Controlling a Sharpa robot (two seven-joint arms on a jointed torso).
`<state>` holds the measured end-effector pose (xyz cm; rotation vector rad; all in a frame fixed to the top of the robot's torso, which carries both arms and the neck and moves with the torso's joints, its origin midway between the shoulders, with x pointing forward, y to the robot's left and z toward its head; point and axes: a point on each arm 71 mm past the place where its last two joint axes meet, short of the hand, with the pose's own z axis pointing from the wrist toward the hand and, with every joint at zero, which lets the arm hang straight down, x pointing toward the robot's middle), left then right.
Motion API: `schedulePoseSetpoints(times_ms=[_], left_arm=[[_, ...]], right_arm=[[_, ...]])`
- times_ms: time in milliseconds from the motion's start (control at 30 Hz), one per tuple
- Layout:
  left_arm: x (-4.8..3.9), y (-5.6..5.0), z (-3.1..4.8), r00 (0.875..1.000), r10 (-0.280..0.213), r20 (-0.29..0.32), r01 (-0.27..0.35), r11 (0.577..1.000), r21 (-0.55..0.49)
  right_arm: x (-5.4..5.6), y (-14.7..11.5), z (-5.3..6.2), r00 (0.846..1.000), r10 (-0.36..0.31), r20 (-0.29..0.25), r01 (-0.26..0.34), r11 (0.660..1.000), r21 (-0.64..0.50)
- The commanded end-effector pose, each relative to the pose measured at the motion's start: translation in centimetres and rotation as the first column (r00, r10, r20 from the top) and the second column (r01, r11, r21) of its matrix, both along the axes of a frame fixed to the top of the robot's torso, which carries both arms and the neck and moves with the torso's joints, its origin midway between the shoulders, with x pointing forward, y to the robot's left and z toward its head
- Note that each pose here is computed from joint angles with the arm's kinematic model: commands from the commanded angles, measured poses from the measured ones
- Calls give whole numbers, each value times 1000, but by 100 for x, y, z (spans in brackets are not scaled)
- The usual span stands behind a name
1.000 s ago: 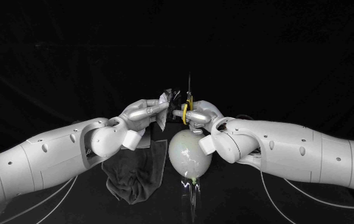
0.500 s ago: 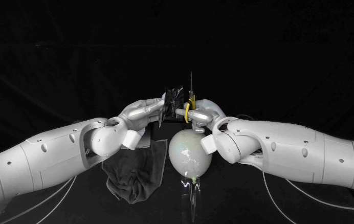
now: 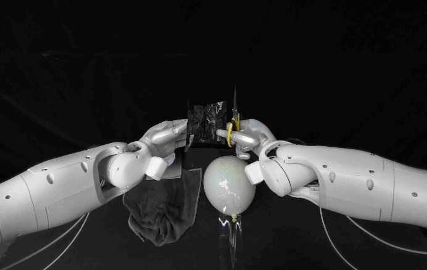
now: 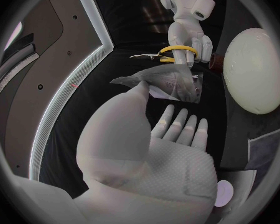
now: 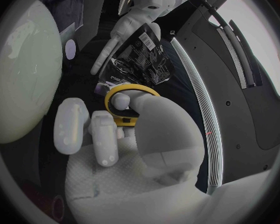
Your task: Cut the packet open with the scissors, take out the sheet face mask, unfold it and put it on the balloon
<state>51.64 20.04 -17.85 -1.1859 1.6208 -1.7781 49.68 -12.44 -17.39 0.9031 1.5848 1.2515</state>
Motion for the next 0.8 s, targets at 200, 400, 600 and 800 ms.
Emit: schedulePoseSetpoints(times_ms=[200, 400, 600, 800], left_arm=[[11, 64, 41, 1000, 3, -5, -3, 997, -79], [12, 115, 63, 1000, -23, -10, 21, 988, -153], [0, 96, 65, 998, -65, -19, 60, 982, -180], [-7, 66, 59, 996, -87, -27, 81, 980, -183]], right_arm=[[30, -83, -9, 1000, -14, -7, 13, 1000, -21], [42, -131, -22, 1000, -20, -18, 20, 999, -34], [46, -135, -28, 1000, -19, -23, 18, 999, -41], [36, -114, -29, 1000, -12, -28, 11, 999, -43]])
